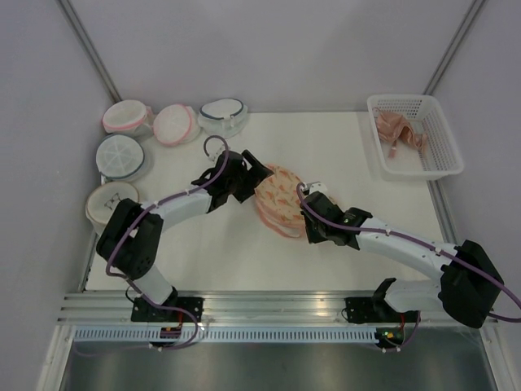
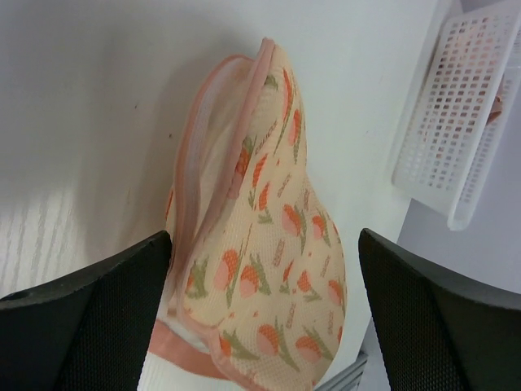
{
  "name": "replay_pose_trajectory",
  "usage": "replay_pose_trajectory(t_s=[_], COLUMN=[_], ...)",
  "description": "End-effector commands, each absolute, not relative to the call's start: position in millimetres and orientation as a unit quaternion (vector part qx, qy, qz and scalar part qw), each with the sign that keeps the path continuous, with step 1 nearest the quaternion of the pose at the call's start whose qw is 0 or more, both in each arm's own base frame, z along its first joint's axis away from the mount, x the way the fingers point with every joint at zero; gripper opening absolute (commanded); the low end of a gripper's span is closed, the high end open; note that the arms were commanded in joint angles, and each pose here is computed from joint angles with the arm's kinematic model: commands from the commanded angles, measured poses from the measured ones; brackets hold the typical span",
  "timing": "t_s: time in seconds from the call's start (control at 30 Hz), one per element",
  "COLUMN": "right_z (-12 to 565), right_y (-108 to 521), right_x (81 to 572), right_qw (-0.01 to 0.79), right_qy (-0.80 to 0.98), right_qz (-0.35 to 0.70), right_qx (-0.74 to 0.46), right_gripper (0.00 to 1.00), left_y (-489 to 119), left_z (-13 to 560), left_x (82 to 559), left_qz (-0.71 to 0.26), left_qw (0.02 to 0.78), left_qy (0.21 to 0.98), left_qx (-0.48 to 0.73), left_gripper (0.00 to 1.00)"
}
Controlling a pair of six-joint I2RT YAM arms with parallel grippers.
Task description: Unzip the laundry bag and remove the bra
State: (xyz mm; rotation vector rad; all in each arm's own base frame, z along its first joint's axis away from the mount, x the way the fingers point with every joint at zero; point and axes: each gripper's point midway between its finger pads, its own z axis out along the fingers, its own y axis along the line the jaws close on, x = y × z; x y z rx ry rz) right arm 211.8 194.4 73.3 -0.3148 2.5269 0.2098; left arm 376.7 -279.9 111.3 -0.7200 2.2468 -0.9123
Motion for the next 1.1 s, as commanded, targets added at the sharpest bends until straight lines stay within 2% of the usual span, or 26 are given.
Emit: replay_pose_trajectory(t_s=[0.0,0.2,0.27,0.3,0.33,0.43,0.5,0.7,0.9,1.0,1.03,1.07], right_z=[80,87,96,101,106,129,132,122,116,115,114,114], right_y=[200,235,263,271,285,314,320,320,315,313,312,311], right_x=[215,212,200,197,179,168,167,167,163,163,163,163], right_qw=[0.300,0.292,0.276,0.273,0.244,0.236,0.232,0.221,0.215,0.215,0.215,0.216], right_qy=[0.943,0.928,0.909,0.900,0.884,0.839,0.831,0.836,0.840,0.842,0.843,0.843], right_qz=[0.095,0.174,0.251,0.277,0.331,0.417,0.429,0.419,0.411,0.406,0.405,0.403], right_qx=[-0.110,-0.153,-0.188,-0.197,-0.224,-0.258,-0.266,-0.279,-0.280,-0.281,-0.283,-0.284], right_gripper=[0.00,0.00,0.00,0.01,0.00,0.00,0.00,0.00,0.00,0.00,0.00,0.00], left_y=[-279,-217,-212,-209,-212,-222,-237,-278,-325,-341,-342,-340], left_z=[144,112,127,116,119,131,140,142,143,122,122,115], left_x=[355,283,265,251,240,223,217,226,233,229,230,228], left_qz=[-0.377,-0.281,-0.310,-0.313,-0.333,-0.400,-0.460,-0.539,-0.561,-0.543,-0.547,-0.544], left_qw=[0.296,0.249,0.248,0.230,0.214,0.192,0.163,0.085,0.035,0.002,0.006,0.003], left_qy=[0.842,0.876,0.865,0.868,0.865,0.840,0.816,0.782,0.780,0.794,0.791,0.790], left_qx=[-0.248,-0.303,-0.307,-0.310,-0.309,-0.311,-0.309,-0.302,-0.275,-0.273,-0.274,-0.284], left_gripper=[1.00,1.00,1.00,1.00,1.00,1.00,1.00,1.00,1.00,0.99,0.98,0.92])
